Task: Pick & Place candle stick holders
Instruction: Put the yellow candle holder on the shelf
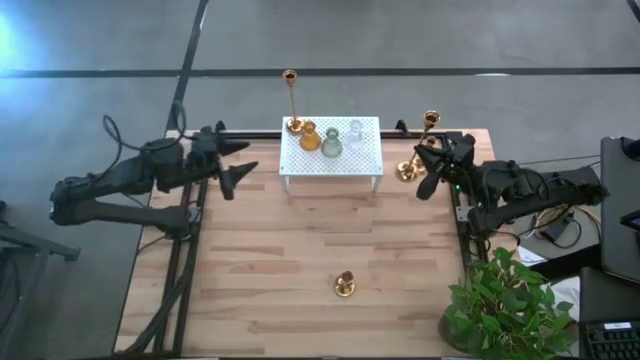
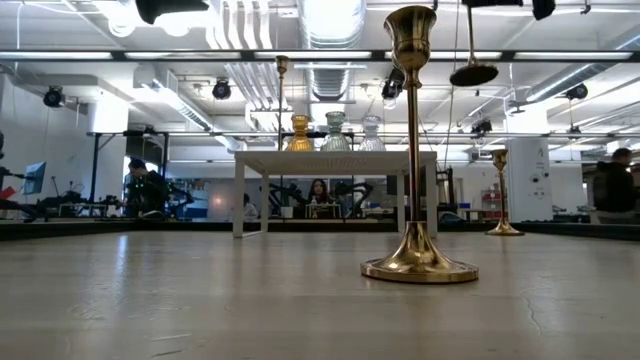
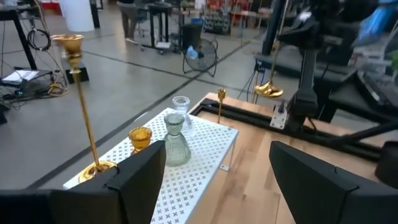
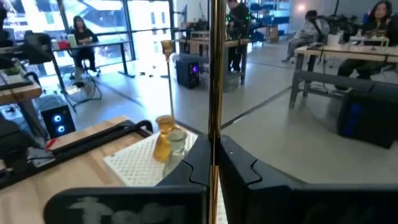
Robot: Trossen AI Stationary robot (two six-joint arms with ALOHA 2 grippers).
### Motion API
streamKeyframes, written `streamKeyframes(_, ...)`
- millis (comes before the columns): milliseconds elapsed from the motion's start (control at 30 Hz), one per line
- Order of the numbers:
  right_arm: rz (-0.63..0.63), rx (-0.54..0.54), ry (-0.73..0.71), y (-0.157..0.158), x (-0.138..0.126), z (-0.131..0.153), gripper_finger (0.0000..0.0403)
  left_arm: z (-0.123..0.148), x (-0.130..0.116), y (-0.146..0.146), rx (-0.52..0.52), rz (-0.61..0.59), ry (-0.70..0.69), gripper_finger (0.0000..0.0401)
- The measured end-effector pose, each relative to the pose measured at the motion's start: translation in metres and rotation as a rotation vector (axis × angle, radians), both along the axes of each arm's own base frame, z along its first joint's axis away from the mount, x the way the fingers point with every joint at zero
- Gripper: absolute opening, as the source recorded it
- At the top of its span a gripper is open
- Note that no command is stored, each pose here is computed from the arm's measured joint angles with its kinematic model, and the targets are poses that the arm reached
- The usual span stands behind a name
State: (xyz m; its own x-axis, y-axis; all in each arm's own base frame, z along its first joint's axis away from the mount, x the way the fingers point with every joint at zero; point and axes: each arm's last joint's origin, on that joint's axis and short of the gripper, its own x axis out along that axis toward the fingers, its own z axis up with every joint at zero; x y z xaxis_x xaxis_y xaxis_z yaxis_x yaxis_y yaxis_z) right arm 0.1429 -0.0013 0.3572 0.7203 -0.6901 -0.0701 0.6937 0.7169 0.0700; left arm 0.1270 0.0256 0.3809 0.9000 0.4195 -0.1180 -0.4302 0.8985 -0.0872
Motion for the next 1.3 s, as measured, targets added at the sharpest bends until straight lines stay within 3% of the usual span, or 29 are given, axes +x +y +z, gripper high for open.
streamKeyframes(333,0.026,-0.038,-0.017,-0.053,-0.004,-0.003,0.0008,-0.027,-0.022,-0.003,-0.075,0.013,-0.071,0.0292)
streamKeyframes(900,0.141,-0.066,-0.024,-0.142,0.000,0.001,0.0008,-0.038,-0.020,-0.003,-0.100,0.020,-0.053,0.0292)
streamKeyframes(1100,0.158,-0.052,-0.048,-0.159,0.014,-0.006,0.0008,-0.040,-0.020,-0.002,-0.101,0.021,-0.049,0.0292)
streamKeyframes(1300,0.194,-0.004,-0.091,-0.151,0.018,-0.005,0.0008,-0.043,-0.019,-0.002,-0.104,0.021,-0.030,0.0292)
